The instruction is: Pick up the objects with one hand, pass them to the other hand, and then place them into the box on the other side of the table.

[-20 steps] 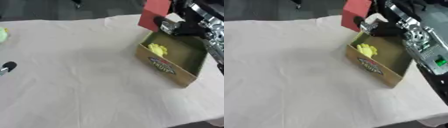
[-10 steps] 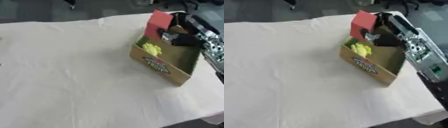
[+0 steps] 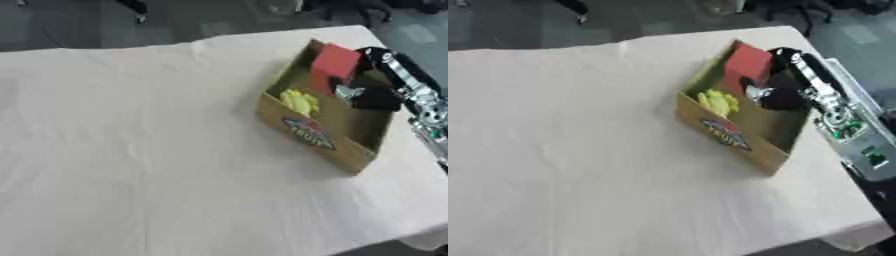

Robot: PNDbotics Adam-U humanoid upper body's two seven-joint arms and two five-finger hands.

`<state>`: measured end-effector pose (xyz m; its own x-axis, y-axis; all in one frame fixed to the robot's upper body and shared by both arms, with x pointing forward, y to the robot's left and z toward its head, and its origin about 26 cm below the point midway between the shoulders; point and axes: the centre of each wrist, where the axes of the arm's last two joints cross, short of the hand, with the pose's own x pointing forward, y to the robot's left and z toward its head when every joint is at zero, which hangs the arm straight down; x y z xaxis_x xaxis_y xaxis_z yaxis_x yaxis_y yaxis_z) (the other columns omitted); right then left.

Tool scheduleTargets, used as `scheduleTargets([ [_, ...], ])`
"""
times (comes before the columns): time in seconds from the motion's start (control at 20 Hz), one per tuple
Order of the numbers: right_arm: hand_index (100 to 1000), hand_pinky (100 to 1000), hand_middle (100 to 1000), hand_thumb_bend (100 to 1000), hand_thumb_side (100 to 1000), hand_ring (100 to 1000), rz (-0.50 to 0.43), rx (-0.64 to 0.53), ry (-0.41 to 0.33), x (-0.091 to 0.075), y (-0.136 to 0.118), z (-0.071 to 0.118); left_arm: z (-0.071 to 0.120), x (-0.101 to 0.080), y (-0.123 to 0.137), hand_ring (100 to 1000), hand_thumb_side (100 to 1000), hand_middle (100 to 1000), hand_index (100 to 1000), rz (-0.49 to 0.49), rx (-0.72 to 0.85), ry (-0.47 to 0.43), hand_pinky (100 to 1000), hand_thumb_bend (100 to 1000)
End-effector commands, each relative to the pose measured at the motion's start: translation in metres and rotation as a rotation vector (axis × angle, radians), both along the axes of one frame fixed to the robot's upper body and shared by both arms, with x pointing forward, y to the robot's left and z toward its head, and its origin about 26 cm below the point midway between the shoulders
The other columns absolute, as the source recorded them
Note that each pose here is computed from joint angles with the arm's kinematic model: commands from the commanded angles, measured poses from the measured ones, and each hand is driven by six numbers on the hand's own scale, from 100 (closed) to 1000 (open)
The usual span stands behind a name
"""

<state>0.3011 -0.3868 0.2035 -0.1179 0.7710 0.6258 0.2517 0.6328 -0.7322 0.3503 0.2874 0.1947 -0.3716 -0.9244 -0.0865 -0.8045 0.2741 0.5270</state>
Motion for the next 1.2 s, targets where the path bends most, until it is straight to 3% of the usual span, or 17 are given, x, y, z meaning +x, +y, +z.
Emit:
scheduleTargets([
  [0.05, 644, 954, 508, 123, 238, 713, -0.057, -0.046, -0.006, 0.000, -0.009, 0.006, 0.014, -0.002, 0.005, 626, 215, 642, 735, 0.008, 0.008, -0.039, 627, 850],
  [0.3, 681, 948, 543, 224, 254, 728, -0.088, -0.092, 0.028, 0.003, -0.013, 0.002, 0.014, -0.003, 0.006, 626, 214, 642, 734, 0.014, 0.004, -0.044, 627, 846],
  [0.4, 731, 943, 598, 340, 267, 753, -0.093, -0.114, 0.025, 0.004, -0.013, 0.003, 0.014, -0.003, 0.006, 626, 214, 642, 734, 0.014, 0.003, -0.044, 627, 845],
  [0.75, 875, 944, 769, 551, 351, 865, -0.167, -0.223, 0.034, 0.011, -0.017, 0.004, 0.013, -0.003, 0.005, 626, 214, 643, 735, 0.012, 0.003, -0.043, 628, 843],
  [0.95, 909, 956, 813, 509, 466, 901, -0.212, -0.275, 0.028, 0.012, -0.019, 0.002, 0.013, -0.003, 0.005, 626, 214, 643, 736, 0.015, 0.006, -0.042, 628, 843],
  [1.2, 914, 958, 819, 494, 488, 907, -0.224, -0.304, 0.025, 0.012, -0.019, 0.002, 0.013, -0.003, 0.005, 626, 212, 643, 736, 0.015, 0.007, -0.044, 628, 841],
])
